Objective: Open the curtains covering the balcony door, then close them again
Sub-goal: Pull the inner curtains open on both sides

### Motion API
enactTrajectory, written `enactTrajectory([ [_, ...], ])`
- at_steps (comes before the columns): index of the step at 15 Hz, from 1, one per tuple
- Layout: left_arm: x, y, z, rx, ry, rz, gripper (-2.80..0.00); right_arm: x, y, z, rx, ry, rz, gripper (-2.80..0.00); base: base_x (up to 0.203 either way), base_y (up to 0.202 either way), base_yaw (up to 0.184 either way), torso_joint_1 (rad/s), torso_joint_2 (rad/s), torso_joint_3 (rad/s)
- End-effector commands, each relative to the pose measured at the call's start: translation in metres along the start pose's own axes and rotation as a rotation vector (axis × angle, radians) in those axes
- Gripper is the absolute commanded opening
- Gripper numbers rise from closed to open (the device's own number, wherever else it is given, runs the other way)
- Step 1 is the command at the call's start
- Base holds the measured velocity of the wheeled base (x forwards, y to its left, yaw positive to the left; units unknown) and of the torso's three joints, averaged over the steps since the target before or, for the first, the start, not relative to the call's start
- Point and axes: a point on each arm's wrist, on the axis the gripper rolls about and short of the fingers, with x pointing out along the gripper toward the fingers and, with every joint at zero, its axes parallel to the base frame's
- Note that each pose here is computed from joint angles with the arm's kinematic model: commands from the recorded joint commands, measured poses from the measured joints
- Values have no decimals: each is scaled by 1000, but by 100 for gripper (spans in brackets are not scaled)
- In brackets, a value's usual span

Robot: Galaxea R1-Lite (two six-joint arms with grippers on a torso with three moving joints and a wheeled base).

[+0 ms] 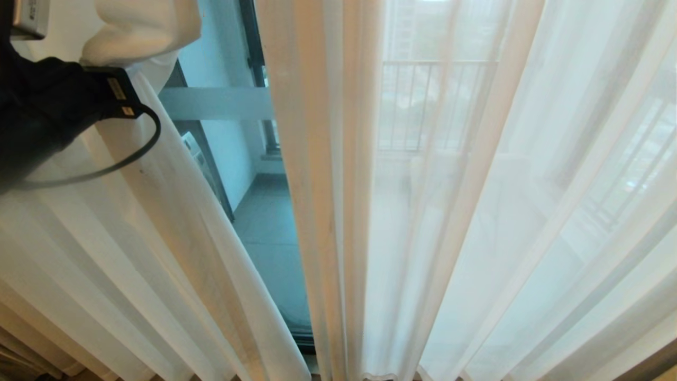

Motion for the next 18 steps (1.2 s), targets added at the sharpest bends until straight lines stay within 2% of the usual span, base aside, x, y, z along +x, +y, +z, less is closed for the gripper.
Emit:
enactTrajectory([
  [1,-4,3,-4,3,10,23,-280,0,0,0,-1,-1,0,-280,0,0,0,0,0,0],
  [5,-8,4,-14,-3,55,105,-280,0,0,0,-1,-1,1,-280,0,0,0,0,0,0],
  [18,-7,0,-14,0,49,94,-280,0,0,0,-1,-1,2,-280,0,0,0,0,0,0],
])
